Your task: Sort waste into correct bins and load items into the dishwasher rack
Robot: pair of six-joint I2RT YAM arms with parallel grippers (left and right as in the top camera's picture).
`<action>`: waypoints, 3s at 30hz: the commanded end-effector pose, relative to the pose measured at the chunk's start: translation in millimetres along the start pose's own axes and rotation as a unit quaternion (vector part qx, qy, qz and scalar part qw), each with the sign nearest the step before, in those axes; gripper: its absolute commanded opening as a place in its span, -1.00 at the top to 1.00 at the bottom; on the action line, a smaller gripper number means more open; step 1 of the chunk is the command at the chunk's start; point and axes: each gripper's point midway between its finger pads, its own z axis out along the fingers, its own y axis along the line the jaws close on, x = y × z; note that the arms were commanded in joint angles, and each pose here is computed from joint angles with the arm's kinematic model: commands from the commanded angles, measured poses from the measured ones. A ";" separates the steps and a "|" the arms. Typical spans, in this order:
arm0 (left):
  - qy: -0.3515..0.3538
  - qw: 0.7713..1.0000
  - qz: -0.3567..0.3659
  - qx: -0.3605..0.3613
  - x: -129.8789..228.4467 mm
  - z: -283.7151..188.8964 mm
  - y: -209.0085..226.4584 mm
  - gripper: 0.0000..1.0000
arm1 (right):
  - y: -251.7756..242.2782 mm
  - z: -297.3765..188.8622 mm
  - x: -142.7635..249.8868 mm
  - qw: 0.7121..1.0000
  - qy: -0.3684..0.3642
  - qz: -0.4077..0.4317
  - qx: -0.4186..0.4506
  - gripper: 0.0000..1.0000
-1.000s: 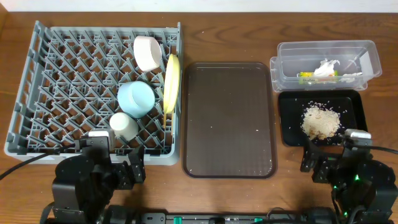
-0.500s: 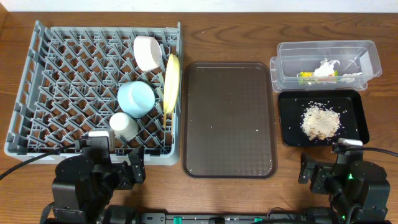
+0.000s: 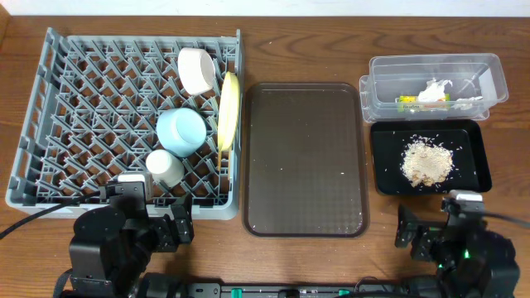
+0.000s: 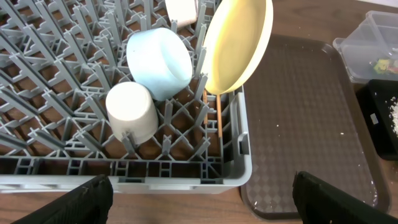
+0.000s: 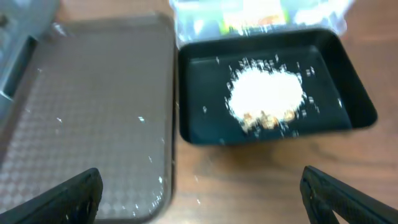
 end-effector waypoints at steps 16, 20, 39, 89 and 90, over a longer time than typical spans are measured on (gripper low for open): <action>0.002 1.000 0.009 -0.004 1.8 0.9 1.4 -0.88 | 21.9 54.2 -26.9 0.969 -0.237 -0.015 -0.069 -0.98; 0.002 1.000 0.009 -0.003 1.8 0.9 1.4 -0.88 | 23.9 60.6 -34.1 0.957 -0.280 -0.012 -0.076 -0.99; 0.002 1.000 0.009 -0.003 1.8 0.9 1.4 -0.88 | 23.7 93.3 0.2 0.962 -0.250 -0.087 -0.062 -0.98; -0.149 0.987 -0.036 -0.040 62.9 105.6 51.6 -0.88 | 23.7 93.5 0.3 0.963 -0.249 -0.087 -0.062 -0.98; -0.157 0.986 -0.036 -0.038 61.8 109.7 51.7 -0.88 | 23.7 93.4 0.2 0.962 -0.250 -0.087 -0.062 -0.98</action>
